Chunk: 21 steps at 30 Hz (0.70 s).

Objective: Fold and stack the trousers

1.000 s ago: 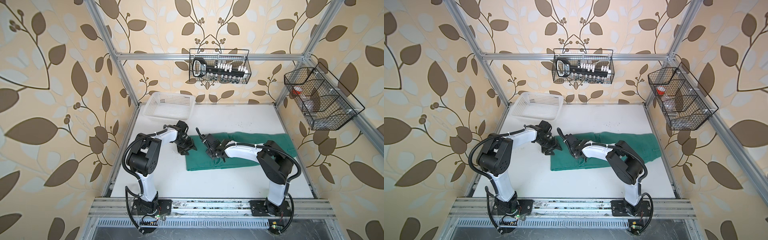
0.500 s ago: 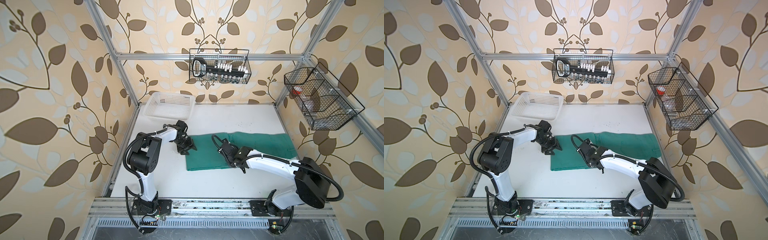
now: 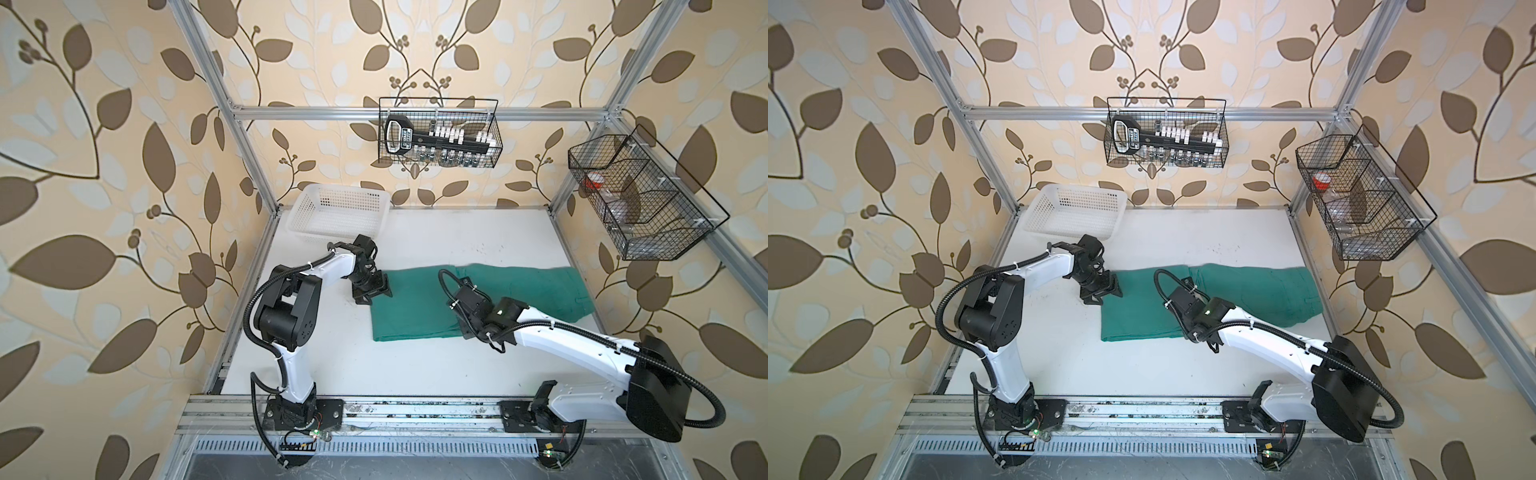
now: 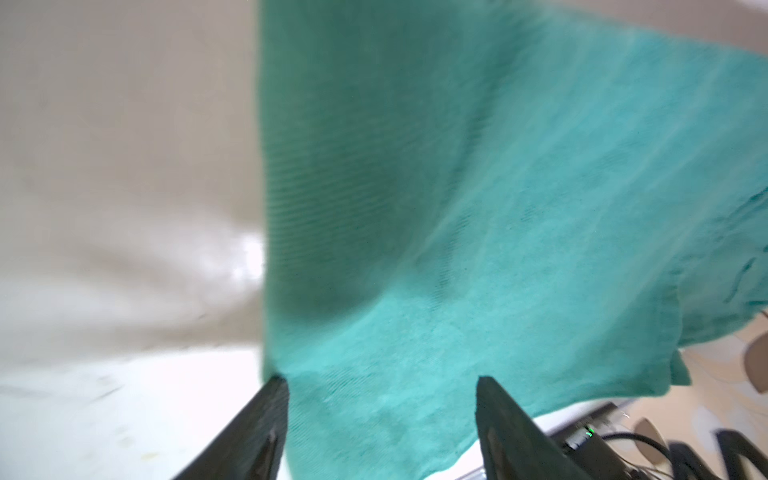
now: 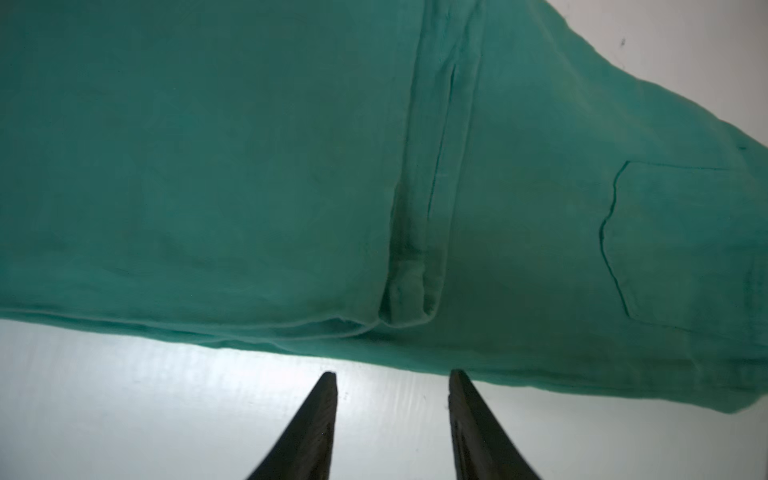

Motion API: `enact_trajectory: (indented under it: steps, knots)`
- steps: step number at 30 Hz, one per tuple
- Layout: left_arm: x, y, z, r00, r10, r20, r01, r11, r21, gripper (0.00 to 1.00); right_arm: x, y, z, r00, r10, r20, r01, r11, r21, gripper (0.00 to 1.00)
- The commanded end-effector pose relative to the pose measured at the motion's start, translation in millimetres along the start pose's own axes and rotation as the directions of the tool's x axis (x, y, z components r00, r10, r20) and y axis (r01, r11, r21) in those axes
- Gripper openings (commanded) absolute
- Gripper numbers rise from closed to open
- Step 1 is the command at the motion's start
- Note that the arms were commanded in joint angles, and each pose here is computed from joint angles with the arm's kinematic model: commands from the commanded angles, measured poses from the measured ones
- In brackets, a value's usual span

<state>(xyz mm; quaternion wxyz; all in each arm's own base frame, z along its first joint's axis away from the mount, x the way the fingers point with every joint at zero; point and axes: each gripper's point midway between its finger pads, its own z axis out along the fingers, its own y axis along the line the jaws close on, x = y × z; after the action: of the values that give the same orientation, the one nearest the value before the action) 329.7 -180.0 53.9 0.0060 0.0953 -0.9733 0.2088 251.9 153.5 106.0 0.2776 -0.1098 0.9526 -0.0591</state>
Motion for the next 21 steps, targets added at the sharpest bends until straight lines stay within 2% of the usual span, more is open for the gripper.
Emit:
enact_trajectory:
  steps: [1,5,7,12,21]
  knots:
    - [-5.1,1.5,-36.9,0.994,0.073,0.083,-0.068,0.996,-0.065,0.76,-38.2,29.3,6.3,0.997,0.050,0.063,-0.040,0.987,-0.159,0.44]
    - [-3.8,7.1,-41.8,0.992,0.074,0.102,-0.068,0.995,-0.066,0.79,-62.3,47.7,29.7,0.996,0.066,0.066,-0.050,0.973,-0.227,0.40]
    - [-3.1,11.8,-39.4,0.994,0.055,0.099,-0.050,0.997,-0.059,0.79,-61.0,50.7,43.2,0.997,0.056,0.047,-0.044,0.973,-0.225,0.37]
    - [-0.5,20.5,-29.2,0.997,0.004,0.075,-0.003,1.000,-0.017,0.79,-13.3,37.5,75.8,0.996,0.043,-0.080,-0.056,0.984,-0.172,0.32]
    - [15.2,29.2,0.9,0.998,-0.057,-0.020,0.058,0.998,0.025,0.74,55.8,8.5,77.0,0.979,0.112,-0.169,-0.129,0.987,-0.097,0.30]
